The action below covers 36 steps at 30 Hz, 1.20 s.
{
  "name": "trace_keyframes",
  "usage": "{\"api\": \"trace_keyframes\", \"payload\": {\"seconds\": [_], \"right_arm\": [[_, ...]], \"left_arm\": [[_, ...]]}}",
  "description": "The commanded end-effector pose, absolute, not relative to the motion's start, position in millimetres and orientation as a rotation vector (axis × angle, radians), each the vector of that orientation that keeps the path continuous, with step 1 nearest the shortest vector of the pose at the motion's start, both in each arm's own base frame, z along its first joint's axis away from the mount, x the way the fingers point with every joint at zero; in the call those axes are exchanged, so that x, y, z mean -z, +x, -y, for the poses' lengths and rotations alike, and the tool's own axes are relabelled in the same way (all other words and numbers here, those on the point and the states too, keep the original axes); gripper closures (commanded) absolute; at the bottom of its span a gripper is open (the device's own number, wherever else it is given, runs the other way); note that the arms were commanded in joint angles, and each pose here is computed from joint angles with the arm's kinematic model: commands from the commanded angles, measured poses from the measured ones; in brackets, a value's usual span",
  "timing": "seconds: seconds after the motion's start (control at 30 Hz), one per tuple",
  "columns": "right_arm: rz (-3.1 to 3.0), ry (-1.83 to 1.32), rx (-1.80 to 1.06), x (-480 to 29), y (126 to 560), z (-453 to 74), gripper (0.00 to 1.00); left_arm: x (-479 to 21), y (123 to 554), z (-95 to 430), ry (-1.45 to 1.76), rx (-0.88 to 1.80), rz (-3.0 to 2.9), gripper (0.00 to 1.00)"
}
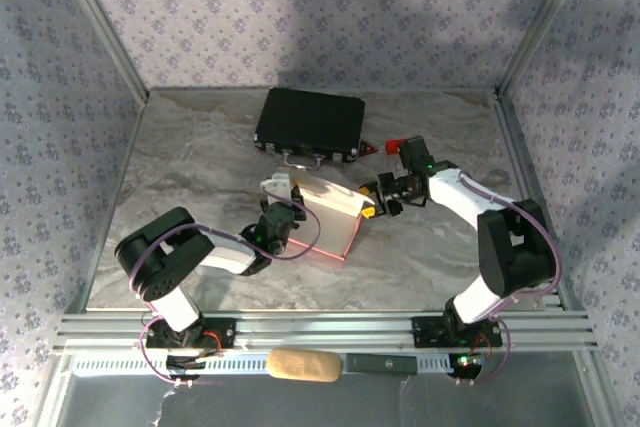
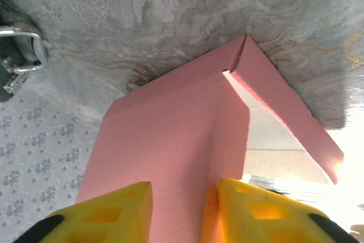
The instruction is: Fold the paper box
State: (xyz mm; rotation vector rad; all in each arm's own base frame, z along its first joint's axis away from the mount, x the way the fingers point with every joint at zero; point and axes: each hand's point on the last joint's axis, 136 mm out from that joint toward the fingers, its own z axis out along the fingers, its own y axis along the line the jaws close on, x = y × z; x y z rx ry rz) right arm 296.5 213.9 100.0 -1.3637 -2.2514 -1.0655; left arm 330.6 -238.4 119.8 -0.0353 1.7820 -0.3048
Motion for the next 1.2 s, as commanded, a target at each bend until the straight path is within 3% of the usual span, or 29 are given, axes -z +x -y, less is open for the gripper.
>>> {"api": "trace_keyframes", "payload": {"seconds": [0.0,0.13,0.57,0.87,1.07,1.17], "right_arm": [[2.195,-1.369,1.181,-109.3,318.0,-236.5,0.68],[2.153,-1.430,1.193,-104.6,326.9,-242.5,0.74],[2.106,-1.483,1.244,-116.4,337.1,-254.7,0.80],[2.119,-1.449,1.248,-113.9,327.0,-269.3,0.73],[2.114,-1.460,1.237,-106.9,324.9,-271.5,0.83],[2.108,-1.465,1.237,-105.5,324.4,-272.5,0.93]], "left_arm": [[-125.9,317.3,278.6,0.052,0.493,-1.773,1.00],[-126.3,315.4,277.0,0.050,0.494,-1.772,1.00],[-126.8,313.8,273.9,0.052,0.486,-1.772,1.00],[-126.7,312.8,273.6,0.056,0.490,-1.774,1.00],[-126.3,310.9,272.0,0.057,0.492,-1.778,1.00],[-124.9,309.9,272.4,0.060,0.499,-1.782,1.00]]}}
